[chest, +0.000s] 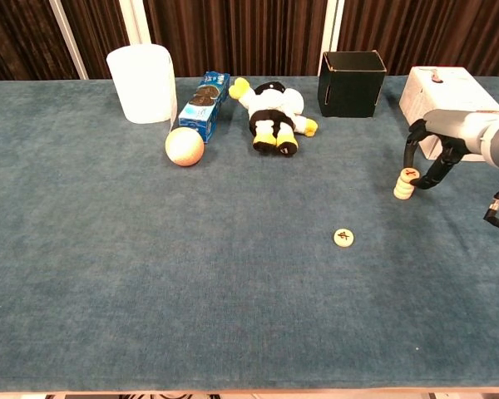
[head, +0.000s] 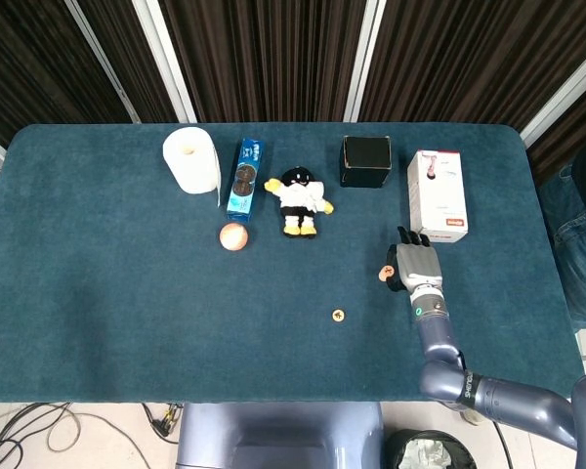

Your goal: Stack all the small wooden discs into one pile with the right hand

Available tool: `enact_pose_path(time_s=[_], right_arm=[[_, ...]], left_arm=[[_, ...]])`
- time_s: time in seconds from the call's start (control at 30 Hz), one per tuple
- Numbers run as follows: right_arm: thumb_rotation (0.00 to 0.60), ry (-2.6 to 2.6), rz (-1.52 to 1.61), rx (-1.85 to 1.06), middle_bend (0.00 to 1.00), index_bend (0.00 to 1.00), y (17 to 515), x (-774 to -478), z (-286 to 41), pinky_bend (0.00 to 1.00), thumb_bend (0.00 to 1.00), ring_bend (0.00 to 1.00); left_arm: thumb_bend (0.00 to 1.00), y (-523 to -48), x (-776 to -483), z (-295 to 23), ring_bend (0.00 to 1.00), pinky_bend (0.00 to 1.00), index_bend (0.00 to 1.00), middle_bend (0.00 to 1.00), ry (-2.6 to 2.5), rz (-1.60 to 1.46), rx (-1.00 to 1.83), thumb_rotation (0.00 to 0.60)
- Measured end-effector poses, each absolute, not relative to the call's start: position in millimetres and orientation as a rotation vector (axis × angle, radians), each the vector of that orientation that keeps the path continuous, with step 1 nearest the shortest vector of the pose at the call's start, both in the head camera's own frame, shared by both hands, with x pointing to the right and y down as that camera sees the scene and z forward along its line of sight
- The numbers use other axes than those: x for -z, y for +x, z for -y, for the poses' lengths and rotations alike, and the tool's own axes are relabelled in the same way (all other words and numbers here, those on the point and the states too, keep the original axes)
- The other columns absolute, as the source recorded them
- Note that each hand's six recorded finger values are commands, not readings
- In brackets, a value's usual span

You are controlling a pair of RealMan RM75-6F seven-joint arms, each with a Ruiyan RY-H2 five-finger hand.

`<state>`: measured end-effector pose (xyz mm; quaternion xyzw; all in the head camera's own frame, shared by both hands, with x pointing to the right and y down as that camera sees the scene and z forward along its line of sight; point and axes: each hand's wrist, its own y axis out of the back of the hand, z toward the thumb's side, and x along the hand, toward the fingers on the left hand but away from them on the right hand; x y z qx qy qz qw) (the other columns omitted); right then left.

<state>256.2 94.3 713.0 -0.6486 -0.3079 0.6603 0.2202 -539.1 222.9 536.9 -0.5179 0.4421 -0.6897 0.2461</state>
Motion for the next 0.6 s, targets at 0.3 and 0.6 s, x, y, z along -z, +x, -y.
enact_pose_path(time_s=[0.3, 0.6], right_arm=[[0.6, -1.796, 0.848, -1.828, 0.0, 0.47, 256.7, -713.1, -94.6, 0.0, 0.41, 0.0], [0.6, -1.794, 0.85, -1.829, 0.0, 0.47, 257.6, -713.2, -94.9, 0.0, 0.41, 0.0]], left_arm=[[0.15, -539.1, -537.1, -223.1, 0.0, 0.02, 0.09, 0.0, -1.412, -1.205, 1.885, 0.6], [0.15, -540.0, -537.3, -223.1, 0.0, 0.02, 0.1, 0.0, -1.411, -1.206, 1.889, 0.6]])
